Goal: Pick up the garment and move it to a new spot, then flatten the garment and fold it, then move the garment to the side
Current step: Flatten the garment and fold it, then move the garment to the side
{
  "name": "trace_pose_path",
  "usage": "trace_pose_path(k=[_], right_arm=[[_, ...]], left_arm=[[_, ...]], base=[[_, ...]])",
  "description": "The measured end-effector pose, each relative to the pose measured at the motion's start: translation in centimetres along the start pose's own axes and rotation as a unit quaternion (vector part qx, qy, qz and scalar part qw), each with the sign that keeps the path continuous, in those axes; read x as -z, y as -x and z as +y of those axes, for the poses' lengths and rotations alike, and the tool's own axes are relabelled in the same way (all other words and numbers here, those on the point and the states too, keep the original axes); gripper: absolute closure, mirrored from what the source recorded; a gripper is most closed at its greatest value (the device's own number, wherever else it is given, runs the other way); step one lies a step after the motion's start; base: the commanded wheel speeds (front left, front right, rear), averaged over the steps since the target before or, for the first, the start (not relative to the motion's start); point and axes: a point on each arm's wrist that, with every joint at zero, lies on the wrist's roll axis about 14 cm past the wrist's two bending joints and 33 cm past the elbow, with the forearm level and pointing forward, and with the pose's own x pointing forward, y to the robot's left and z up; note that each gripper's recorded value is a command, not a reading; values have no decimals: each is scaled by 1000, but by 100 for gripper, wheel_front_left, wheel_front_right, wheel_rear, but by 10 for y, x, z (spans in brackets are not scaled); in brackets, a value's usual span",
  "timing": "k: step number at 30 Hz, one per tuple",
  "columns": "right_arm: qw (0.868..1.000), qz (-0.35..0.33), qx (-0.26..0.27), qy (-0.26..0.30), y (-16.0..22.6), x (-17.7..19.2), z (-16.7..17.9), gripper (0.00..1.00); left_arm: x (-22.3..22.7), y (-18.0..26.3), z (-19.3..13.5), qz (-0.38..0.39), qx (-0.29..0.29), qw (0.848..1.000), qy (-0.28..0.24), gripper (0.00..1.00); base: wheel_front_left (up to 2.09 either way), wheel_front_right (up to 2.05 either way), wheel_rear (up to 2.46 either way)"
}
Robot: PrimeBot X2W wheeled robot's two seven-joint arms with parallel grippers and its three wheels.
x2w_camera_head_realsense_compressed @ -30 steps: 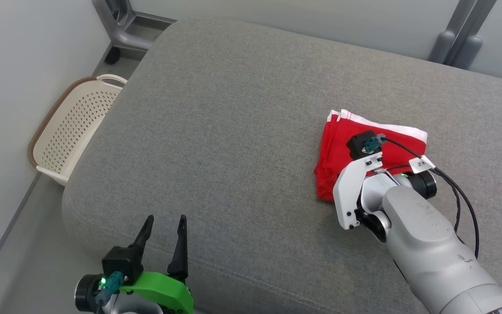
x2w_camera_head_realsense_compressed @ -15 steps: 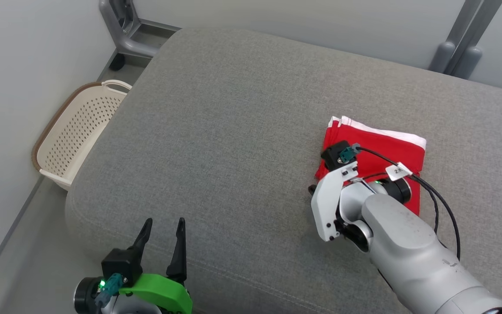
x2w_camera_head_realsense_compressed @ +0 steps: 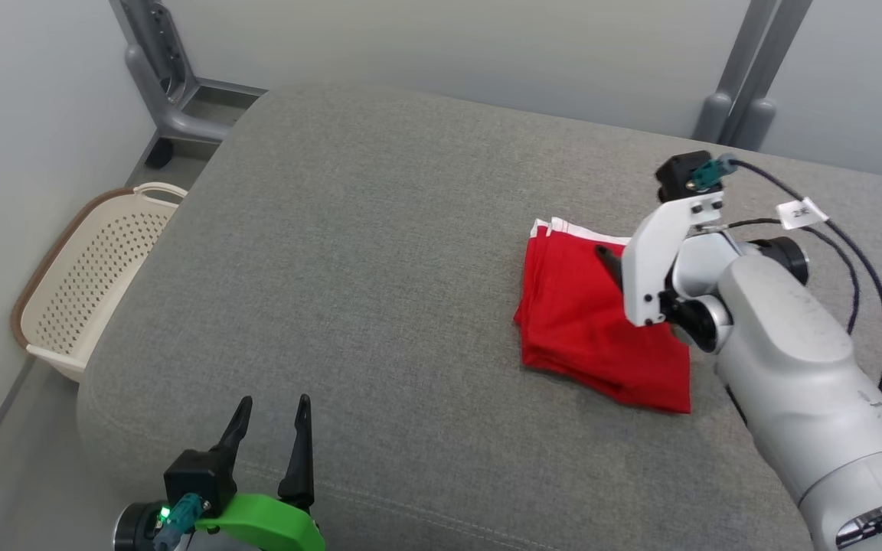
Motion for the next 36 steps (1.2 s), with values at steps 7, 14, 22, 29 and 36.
trace_pose_path(k=[7, 14, 22, 29, 36], right_arm=[[995, 28, 79, -58, 19, 22, -70, 0], [987, 70, 99, -101, 15, 61, -85, 0], [982, 111, 91, -124, 6, 94, -73, 0], [979, 112, 97, -142, 1, 100, -77, 0], [972, 138, 91, -169, -5, 118, -75, 0]], left_arm=[[0, -7, -11, 3, 16, 1000, -1, 0], [7, -17, -16, 17, 22, 1000, -4, 0], [14, -27, -21, 31, 30, 999, -7, 0], [17, -30, -17, 35, 24, 999, -10, 0], [19, -34, -15, 39, 21, 999, -12, 0]], base=[[0, 0, 0], [0, 0, 0], [0, 0, 0], [0, 0, 0], [0, 0, 0]])
